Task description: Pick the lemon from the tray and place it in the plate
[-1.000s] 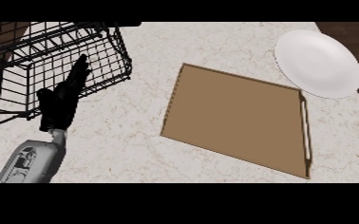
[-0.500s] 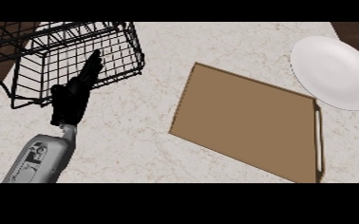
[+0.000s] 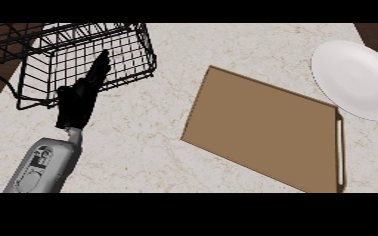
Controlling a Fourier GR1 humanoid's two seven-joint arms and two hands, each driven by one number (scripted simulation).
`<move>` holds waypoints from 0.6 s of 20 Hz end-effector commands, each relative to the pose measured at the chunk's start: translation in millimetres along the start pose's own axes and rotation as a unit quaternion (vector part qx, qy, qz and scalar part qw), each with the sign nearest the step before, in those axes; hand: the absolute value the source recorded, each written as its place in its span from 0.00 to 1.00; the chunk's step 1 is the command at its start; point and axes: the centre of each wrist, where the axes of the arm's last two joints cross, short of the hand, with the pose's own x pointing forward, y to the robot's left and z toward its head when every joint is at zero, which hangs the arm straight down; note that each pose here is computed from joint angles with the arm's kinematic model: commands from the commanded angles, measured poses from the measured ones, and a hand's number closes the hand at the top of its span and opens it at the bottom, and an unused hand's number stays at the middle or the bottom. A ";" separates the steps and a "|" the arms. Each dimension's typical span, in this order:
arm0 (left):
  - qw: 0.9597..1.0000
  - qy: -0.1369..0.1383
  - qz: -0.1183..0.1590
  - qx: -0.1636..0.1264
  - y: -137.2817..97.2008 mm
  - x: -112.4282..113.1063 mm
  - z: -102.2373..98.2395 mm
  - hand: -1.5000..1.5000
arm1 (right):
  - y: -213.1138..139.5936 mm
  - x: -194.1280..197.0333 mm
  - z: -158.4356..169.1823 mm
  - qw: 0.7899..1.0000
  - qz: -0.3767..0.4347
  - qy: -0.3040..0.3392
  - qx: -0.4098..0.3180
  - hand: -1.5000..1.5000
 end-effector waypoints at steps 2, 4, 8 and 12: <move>1.000 -0.010 -0.004 -0.003 1.4 -0.9 3.8 0.50 | 41.5 18.1 -24.7 0.996 0.080 0.012 0.034 1.00; 1.000 0.000 0.004 -0.004 -2.3 1.1 -4.9 0.50 | 54.3 11.2 -19.2 0.994 0.101 0.019 0.044 1.00; 1.000 -0.003 0.009 -0.014 -20.1 0.5 -2.9 0.50 | 77.7 13.4 -22.8 0.993 0.060 0.073 0.070 1.00; 1.000 -0.005 0.001 0.000 10.5 10.5 -7.2 0.50 | 107.1 17.0 -21.7 0.991 0.003 0.093 0.095 0.00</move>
